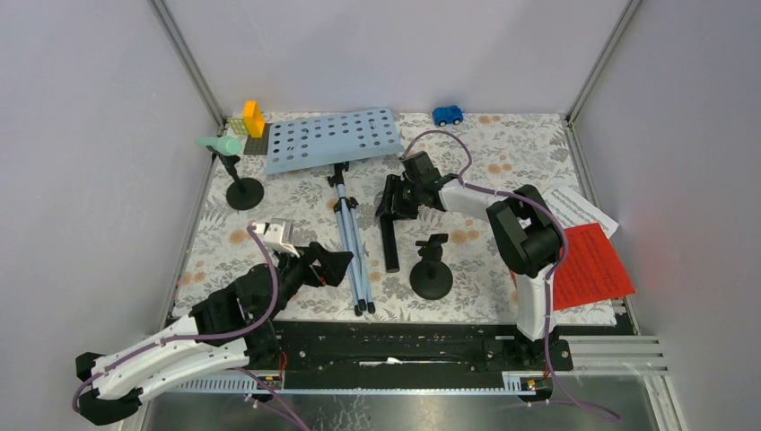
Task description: Pack up the instrument practice props
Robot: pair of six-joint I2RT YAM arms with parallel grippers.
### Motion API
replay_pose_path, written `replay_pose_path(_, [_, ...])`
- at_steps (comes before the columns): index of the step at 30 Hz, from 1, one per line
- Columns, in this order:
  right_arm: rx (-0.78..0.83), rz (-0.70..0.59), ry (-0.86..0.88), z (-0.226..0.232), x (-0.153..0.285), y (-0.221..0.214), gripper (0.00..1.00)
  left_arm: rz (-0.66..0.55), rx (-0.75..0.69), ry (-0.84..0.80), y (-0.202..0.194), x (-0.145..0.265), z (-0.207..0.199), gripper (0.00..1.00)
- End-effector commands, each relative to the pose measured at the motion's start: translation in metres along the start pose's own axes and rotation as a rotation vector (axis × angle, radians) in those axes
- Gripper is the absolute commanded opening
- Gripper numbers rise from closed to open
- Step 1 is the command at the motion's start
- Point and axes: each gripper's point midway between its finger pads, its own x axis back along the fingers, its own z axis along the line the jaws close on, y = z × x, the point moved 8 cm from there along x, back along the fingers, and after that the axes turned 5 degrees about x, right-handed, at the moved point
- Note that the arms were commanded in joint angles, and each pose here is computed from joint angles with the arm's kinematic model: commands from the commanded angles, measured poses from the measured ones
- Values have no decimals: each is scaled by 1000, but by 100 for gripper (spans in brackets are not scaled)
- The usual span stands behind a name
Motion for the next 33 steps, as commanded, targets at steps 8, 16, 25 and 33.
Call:
replay_pose_path(8, [71, -28, 49, 16, 13, 12, 71, -29, 23, -6, 13, -2, -12, 99])
replay_pose_path(16, [214, -249, -85, 29, 81, 46, 73, -34, 16, 0, 19, 3, -12, 99])
replay_pose_path(25, [349, -598, -395, 4, 211, 28, 81, -29, -2, -4, 23, 5, -15, 99])
replay_pose_path(33, [235, -537, -415, -49, 239, -73, 83, -36, -26, 5, 28, 1, -20, 99])
